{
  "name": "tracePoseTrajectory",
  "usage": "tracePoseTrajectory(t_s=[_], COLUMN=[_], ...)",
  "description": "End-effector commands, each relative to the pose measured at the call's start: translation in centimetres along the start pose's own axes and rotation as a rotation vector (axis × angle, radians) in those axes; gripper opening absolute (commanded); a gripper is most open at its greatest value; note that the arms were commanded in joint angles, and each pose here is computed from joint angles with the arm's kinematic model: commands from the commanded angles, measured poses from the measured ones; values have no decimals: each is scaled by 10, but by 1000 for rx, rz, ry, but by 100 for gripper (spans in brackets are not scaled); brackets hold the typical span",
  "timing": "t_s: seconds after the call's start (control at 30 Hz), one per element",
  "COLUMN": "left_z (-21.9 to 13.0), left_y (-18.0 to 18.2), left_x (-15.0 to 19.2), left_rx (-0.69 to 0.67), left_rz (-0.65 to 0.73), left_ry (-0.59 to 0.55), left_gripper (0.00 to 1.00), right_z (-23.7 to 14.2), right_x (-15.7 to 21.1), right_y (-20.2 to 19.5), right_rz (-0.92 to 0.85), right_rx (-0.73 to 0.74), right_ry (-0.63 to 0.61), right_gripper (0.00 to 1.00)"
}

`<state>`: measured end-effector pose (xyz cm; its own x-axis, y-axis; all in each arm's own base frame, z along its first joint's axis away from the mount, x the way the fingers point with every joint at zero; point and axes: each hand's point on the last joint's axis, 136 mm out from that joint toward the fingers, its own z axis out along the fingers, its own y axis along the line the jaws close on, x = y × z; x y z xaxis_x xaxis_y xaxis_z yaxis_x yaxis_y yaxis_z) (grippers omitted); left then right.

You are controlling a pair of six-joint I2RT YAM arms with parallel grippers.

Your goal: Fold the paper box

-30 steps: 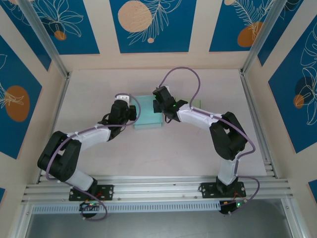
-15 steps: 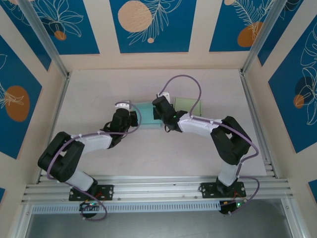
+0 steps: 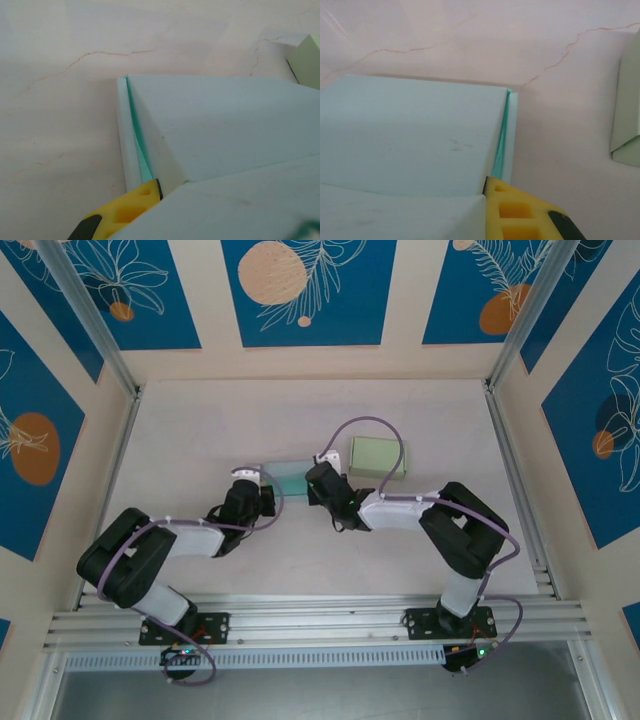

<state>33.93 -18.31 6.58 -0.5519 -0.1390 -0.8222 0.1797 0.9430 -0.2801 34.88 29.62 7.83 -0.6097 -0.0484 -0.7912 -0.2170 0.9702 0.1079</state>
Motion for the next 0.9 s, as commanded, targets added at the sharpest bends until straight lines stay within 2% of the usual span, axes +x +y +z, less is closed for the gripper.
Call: tracePoseTrajectory(t_s=[0.0,0.17,0.33,0.53,0.63,0.73,0.87], left_z=[-5,-20,-39,-74,-97,-123,-141], left_y=[-7,-8,-6,10,15,14,3], left_x=[28,25,27,35,22,-14,-67], left_rx=[58,79,90,62,44,46,50], left_rz=[20,30,25,-85,-127,-150,-64], left_ry=[85,80,96,104,79,-22,-102], left_gripper=[13,42,63,84,89,91,92], right_z=[5,7,8,12,11,10,8], right_x=[38,45,47,45,45,44,41], right_y=[7,-1,-3,-3,-2,-3,-1], right_rz=[-22,-31,-41,-58,-67,-78,-87], right_rx=[-14,18,29,41,42,47,46], right_ry=[84,86,80,81,81,84,78], right_gripper=[9,9,9,9,9,9,9])
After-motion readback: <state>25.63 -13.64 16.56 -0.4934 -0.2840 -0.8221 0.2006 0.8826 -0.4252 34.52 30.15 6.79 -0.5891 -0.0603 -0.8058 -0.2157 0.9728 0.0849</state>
